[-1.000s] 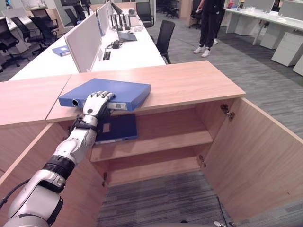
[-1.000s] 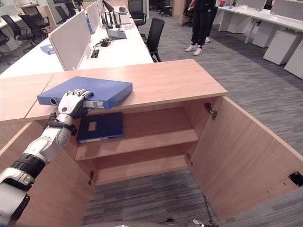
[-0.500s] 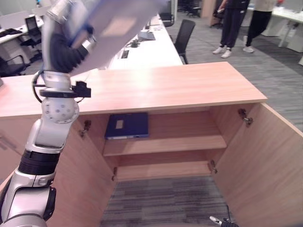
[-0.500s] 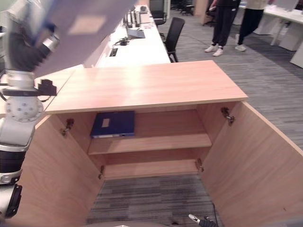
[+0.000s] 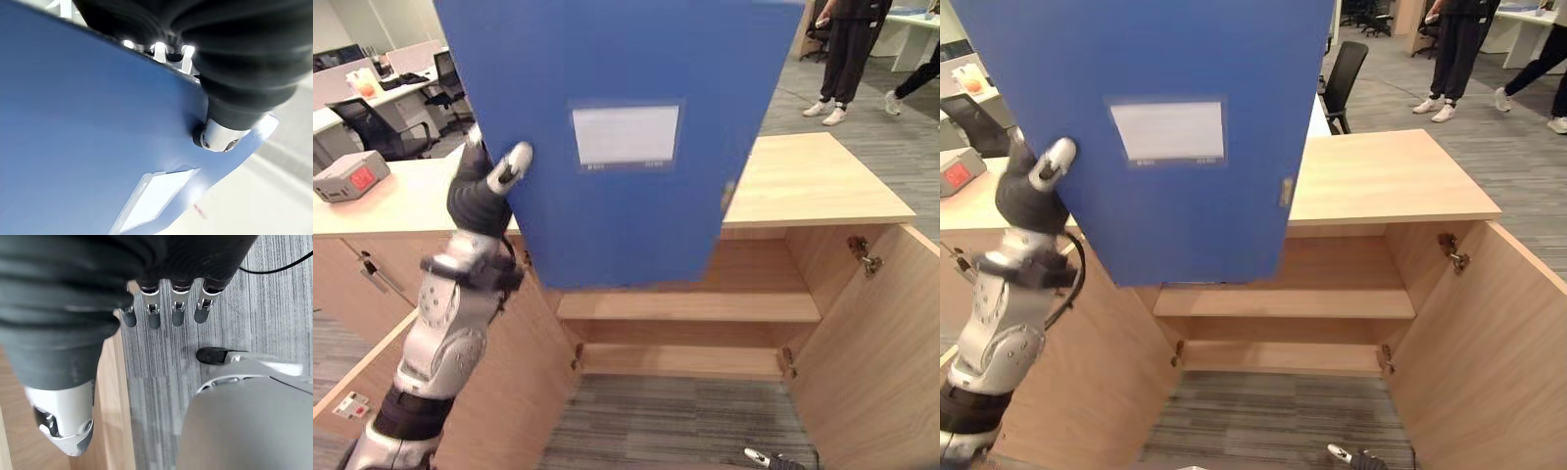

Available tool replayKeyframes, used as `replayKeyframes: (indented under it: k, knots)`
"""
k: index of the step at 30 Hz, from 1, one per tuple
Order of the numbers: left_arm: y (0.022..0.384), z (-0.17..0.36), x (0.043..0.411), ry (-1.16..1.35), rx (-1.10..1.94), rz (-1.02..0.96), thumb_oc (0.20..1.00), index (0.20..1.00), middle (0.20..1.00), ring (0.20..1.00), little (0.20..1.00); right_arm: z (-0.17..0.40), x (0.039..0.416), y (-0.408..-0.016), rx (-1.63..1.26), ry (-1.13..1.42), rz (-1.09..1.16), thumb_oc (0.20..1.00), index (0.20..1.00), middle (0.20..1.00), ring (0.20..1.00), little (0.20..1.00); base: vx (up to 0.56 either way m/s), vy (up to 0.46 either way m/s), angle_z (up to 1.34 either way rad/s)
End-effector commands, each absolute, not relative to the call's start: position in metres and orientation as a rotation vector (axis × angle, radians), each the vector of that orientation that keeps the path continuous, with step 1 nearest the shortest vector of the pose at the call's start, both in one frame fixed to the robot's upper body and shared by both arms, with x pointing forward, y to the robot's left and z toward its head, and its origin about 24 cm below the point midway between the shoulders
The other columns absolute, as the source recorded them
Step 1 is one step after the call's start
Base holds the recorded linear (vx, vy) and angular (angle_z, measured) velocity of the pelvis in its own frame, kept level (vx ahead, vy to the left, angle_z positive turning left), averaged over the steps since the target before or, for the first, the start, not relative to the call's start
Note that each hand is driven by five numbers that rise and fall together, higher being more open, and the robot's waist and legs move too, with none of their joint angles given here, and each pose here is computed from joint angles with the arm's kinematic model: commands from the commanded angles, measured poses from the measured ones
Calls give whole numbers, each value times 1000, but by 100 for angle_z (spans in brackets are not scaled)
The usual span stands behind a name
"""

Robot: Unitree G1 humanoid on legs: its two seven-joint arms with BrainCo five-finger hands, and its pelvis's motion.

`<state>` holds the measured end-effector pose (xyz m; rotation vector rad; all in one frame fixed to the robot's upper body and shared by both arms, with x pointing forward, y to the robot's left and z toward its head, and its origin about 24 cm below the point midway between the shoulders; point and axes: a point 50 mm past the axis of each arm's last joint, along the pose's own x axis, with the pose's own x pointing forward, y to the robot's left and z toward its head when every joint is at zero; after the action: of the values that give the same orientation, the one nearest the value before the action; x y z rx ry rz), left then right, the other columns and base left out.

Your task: Put the empty folder in the office cabinet

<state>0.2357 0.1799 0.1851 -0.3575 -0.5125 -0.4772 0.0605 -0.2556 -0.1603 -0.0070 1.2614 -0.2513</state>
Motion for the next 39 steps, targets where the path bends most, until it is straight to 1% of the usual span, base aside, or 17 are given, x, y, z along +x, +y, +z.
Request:
replayKeyframes:
  k: [1,2,4,7,8,9,10,12,15,17,18,22,23,26,33,35,39]
  knots:
    - [179,223,240,-664,-360,-540,200,200,200,200,200,-156,102,-242,28,1149,-199,1000,1000,1000,1000,1000,-23,4,8]
    - [178,214,240,-615,-367,-541,200,200,200,200,200,-153,111,-240,42,1111,-194,1000,1000,1000,1000,1000,0,0,0]
    - [179,209,239,-589,-369,-535,200,200,200,200,200,-151,116,-239,51,1086,-190,1000,1000,1000,1000,1000,0,0,0]
    - [180,192,238,-519,-385,-506,200,200,200,200,200,-138,145,-235,84,953,-163,1000,1000,1000,1000,1000,-5,1,-2]
    - [185,181,237,-486,-380,-461,200,200,200,200,200,-120,171,-233,74,821,-116,1000,1000,1000,1000,1000,-12,4,-6]
    - [185,181,236,-485,-381,-460,200,200,200,200,200,-120,170,-233,72,822,-116,1000,1000,1000,1000,1000,-14,6,-6]
    - [190,167,234,-440,-384,-415,200,200,200,200,200,-95,194,-231,59,666,-58,1000,1000,1000,1000,1000,0,0,0]
    - [194,151,233,-386,-398,-373,200,200,200,200,200,-65,214,-232,56,503,-7,1000,1000,1000,1000,1000,0,0,0]
    - [198,141,232,-358,-394,-336,200,200,200,200,200,-36,226,-232,70,365,37,1000,1000,1000,1000,1000,0,0,0]
    - [204,129,232,-324,-379,-297,200,200,200,200,200,7,239,-225,87,191,155,1000,1000,1000,1000,1000,0,0,0]
    - [204,129,232,-324,-380,-297,200,200,200,200,200,7,238,-226,87,191,155,1000,1000,1000,1000,1000,0,0,0]
    - [206,124,232,-304,-324,-308,200,200,200,200,200,52,246,-215,68,57,355,1000,1000,1000,1000,1000,10,6,-5]
    - [206,124,232,-304,-324,-308,200,200,200,200,200,52,246,-215,69,57,355,1000,1000,1000,1000,1000,0,0,0]
    - [207,121,232,-293,-276,-328,200,200,200,200,200,71,250,-206,101,1,462,1000,1000,1000,1000,1000,0,0,0]
    - [204,122,236,-305,-236,-346,200,200,200,200,200,66,250,-185,182,13,542,1000,1000,1000,1000,1000,0,0,0]
    - [197,127,241,-325,-202,-387,200,200,200,200,200,66,250,-168,199,29,651,1000,1000,1000,1000,1000,0,0,0]
    - [194,131,245,-338,-176,-410,200,200,200,200,200,68,250,-161,180,34,710,1000,1000,1000,1000,1000,0,0,0]
